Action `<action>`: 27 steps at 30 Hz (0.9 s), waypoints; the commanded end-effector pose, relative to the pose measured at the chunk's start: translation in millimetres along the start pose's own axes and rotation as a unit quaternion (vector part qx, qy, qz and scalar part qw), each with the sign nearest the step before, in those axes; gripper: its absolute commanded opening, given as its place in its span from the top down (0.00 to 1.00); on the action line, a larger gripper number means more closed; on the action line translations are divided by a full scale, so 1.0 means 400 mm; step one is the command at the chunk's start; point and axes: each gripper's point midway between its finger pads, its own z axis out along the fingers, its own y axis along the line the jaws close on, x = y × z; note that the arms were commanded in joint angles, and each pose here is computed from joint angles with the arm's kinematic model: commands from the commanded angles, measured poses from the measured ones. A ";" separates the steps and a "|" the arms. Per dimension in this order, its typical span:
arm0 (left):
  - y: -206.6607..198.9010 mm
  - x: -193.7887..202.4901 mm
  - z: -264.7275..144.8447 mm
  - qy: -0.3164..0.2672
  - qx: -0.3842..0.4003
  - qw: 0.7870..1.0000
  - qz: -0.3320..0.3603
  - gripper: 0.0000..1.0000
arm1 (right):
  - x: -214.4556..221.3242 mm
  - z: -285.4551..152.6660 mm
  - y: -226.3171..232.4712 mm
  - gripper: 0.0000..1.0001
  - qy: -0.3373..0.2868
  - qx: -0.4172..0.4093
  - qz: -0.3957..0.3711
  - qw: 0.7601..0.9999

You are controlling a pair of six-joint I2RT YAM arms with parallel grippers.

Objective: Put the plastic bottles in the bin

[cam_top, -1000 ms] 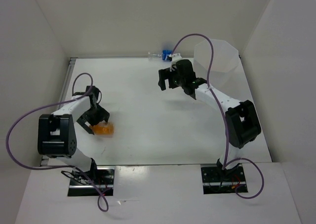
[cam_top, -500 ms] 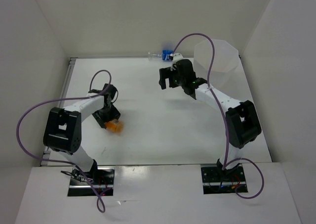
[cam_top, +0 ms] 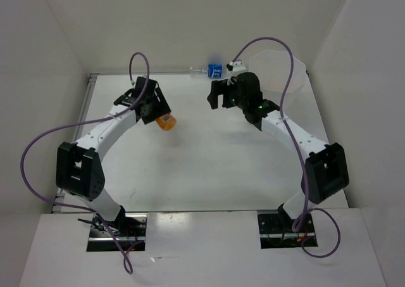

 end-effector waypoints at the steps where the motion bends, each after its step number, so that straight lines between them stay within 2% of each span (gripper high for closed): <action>1: -0.154 -0.148 -0.088 -0.090 0.122 0.987 0.045 0.51 | -0.154 -0.113 0.019 0.00 -0.083 -0.033 0.018 0.996; 2: -0.170 -0.161 -0.100 -0.097 0.133 0.985 0.045 0.51 | -0.155 -0.126 0.037 0.00 -0.081 -0.052 0.007 0.995; 3: -0.199 -0.189 -0.120 -0.116 0.156 0.979 0.062 0.51 | -0.136 -0.134 0.082 0.00 -0.064 -0.107 -0.005 0.992; 6: -0.270 -0.197 -0.146 -0.118 0.226 0.963 0.085 0.49 | -0.125 -0.171 0.160 0.00 -0.054 -0.203 -0.039 0.977; 9: -0.322 -0.192 -0.157 -0.112 0.280 0.949 0.097 0.49 | -0.105 -0.220 0.252 0.00 -0.037 -0.325 -0.065 0.943; 10: -0.340 -0.202 -0.169 -0.121 0.298 0.942 0.099 0.49 | -0.094 -0.227 0.270 0.00 -0.031 -0.339 -0.071 0.938; 11: -0.358 -0.180 -0.179 -0.105 0.327 0.933 0.109 0.49 | -0.079 -0.228 0.286 0.00 -0.027 -0.346 -0.078 0.935; 13: -0.400 -0.175 -0.217 -0.115 0.377 0.910 0.128 0.49 | -0.073 -0.224 0.295 0.00 -0.034 -0.351 -0.083 0.932; 16: -0.419 -0.160 -0.260 -0.129 0.403 0.896 0.133 0.49 | -0.096 -0.217 0.303 0.00 -0.044 -0.350 -0.040 0.935; 17: -0.412 -0.155 -0.265 -0.132 0.406 0.894 0.133 0.49 | -0.088 -0.203 0.310 0.00 -0.023 -0.352 0.013 0.936; 18: -0.413 -0.144 -0.261 -0.129 0.413 0.891 0.137 0.49 | -0.112 -0.197 0.318 0.00 -0.033 -0.356 0.029 0.933; 19: -0.425 -0.143 -0.278 -0.138 0.425 0.884 0.136 0.49 | -0.101 -0.181 0.329 0.00 -0.016 -0.371 0.046 0.927; 21: -0.433 -0.129 -0.285 -0.129 0.445 0.876 0.134 0.48 | -0.071 -0.168 0.352 0.00 0.015 -0.380 0.051 0.923; 24: -0.451 -0.098 -0.302 -0.113 0.478 0.860 0.137 0.48 | -0.074 -0.142 0.344 0.00 0.013 -0.350 0.057 0.935; 27: -0.460 -0.067 -0.302 -0.097 0.486 0.858 0.134 0.48 | -0.067 -0.132 0.330 0.00 0.003 -0.335 0.053 0.941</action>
